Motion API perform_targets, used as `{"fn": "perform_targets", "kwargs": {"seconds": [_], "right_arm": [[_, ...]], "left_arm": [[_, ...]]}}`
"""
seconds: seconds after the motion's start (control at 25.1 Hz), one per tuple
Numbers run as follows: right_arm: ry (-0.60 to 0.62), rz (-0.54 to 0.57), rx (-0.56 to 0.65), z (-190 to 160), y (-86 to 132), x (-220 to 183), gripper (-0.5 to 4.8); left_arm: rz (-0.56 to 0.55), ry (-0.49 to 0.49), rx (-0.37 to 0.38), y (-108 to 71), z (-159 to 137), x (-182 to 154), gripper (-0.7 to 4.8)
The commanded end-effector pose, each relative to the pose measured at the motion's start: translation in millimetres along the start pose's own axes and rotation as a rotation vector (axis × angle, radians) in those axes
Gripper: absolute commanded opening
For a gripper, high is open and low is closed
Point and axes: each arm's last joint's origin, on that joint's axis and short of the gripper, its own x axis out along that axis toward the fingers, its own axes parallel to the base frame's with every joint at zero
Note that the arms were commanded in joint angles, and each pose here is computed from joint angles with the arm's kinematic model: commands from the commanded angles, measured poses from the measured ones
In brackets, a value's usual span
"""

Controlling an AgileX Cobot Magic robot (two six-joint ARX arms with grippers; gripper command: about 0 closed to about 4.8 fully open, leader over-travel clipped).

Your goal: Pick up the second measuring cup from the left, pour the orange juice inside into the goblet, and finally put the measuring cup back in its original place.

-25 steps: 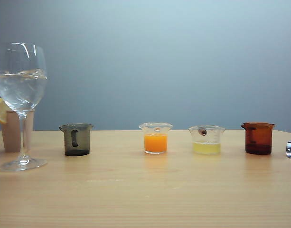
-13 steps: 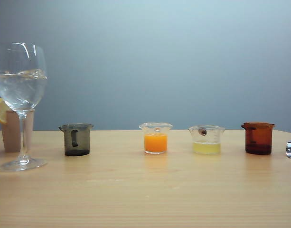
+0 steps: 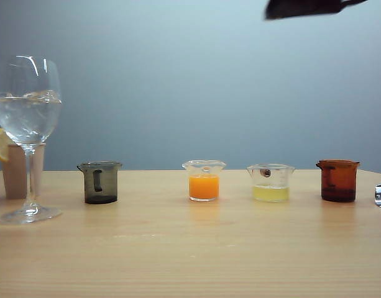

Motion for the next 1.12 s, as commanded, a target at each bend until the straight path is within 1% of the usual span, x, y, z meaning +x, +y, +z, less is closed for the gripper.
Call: {"fn": "perform_targets", "kwargs": {"seconds": [0.04,0.2,0.28,0.36,0.48,0.64,0.68,0.72,0.76,0.8,0.84,0.92,1.12], "right_arm": [[-0.069,0.005,0.044,-3,14,10,-0.03],[-0.066,-0.01,0.045,-23,31,24,-0.03],[-0.03,-0.009,0.036,-39,38,34,-0.03],[0.004,-0.012,0.053,-58,44,44,-0.03],[0.038,-0.017,0.038,-79,49,53,-0.03],[0.097,-0.022,0.069,-103,53,60,0.03],[0.109,-0.023,0.073,-108,54,61,0.35],[0.125,-0.025,0.079,-119,56,64,1.93],[0.131,-0.031,0.102,-125,56,66,3.38],[0.137,-0.034,0.115,-128,57,68,3.75],[0.144,-0.036,0.119,-131,60,72,3.73],[0.136,-0.068,0.131,-133,66,83,3.36],[0.134,-0.142,0.117,-136,77,103,3.38]], "left_arm": [[-0.033,0.014,0.006,-0.9,0,1,-0.05],[-0.043,0.028,0.009,-0.9,0,3,-0.05],[-0.041,0.029,0.019,-0.7,0,3,-0.05],[-0.041,0.029,0.019,-0.7,0,3,-0.05],[-0.041,0.029,0.019,-0.7,0,3,-0.05],[-0.041,0.035,0.018,-0.5,-1,4,-0.05],[-0.041,0.035,0.018,-0.5,-1,4,-0.05],[-0.041,0.036,0.017,-0.4,-1,5,-0.05],[-0.041,0.036,0.017,-0.4,-1,5,-0.05],[-0.041,0.036,0.017,-0.4,-1,5,-0.05],[-0.041,0.036,0.017,-0.4,-1,5,-0.05],[-0.041,0.036,0.017,-0.4,-1,5,-0.05],[-0.041,0.037,0.017,-0.4,-1,5,-0.05]]}}
